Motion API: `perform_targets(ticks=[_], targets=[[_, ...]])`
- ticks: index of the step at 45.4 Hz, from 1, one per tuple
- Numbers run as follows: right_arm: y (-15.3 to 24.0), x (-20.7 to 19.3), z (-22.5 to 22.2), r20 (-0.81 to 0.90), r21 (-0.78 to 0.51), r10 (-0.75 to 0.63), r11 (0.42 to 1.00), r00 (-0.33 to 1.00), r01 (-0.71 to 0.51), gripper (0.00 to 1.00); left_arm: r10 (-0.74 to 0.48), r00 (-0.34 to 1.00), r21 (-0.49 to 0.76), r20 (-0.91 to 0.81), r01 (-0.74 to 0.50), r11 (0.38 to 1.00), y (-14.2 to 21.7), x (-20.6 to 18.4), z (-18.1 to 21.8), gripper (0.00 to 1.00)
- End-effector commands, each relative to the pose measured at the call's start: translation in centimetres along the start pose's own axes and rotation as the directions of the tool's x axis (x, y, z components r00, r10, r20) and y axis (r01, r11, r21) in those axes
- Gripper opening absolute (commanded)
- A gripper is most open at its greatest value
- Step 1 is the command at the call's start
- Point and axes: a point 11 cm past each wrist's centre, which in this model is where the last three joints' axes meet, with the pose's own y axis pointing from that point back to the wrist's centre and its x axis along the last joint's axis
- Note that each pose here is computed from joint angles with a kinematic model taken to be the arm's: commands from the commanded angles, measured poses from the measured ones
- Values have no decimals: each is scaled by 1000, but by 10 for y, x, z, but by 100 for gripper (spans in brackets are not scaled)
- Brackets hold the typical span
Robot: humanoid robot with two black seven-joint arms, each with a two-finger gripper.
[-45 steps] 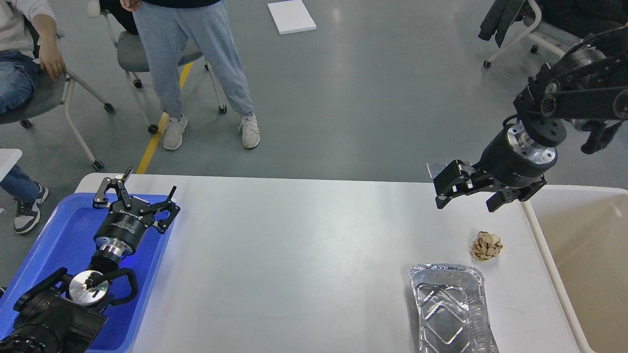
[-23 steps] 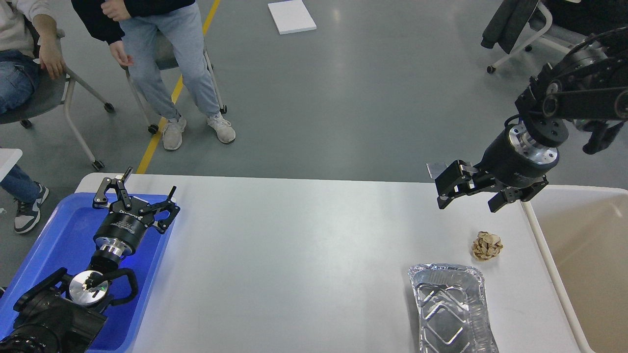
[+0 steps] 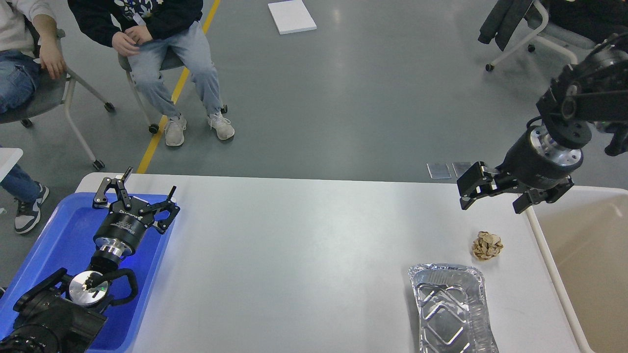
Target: Tidy desktop
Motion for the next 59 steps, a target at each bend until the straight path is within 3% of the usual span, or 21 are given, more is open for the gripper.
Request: perform_targets(ticks=[1, 12, 24, 37, 59], targets=[[2, 2, 22, 49, -38, 22, 999, 999, -20, 100, 0, 1000, 0, 0, 0, 1000, 0, 0, 0, 100], [-14, -23, 25, 81, -7, -73, 997, 994, 74, 100, 0, 1000, 0, 0, 0, 1000, 0, 0, 0, 100], [-39, -70, 64, 277, 189, -217, 967, 936, 168, 100, 0, 1000, 0, 0, 0, 1000, 0, 0, 0, 100], [-52, -89, 86, 201, 98, -261, 964, 944, 246, 100, 3, 1000, 1, 1, -3, 1000, 1, 1, 0, 100], [-52, -84, 87, 238, 149, -230, 969, 944, 199, 100, 2, 1000, -4, -1, -2, 1000, 0, 0, 1, 100]])
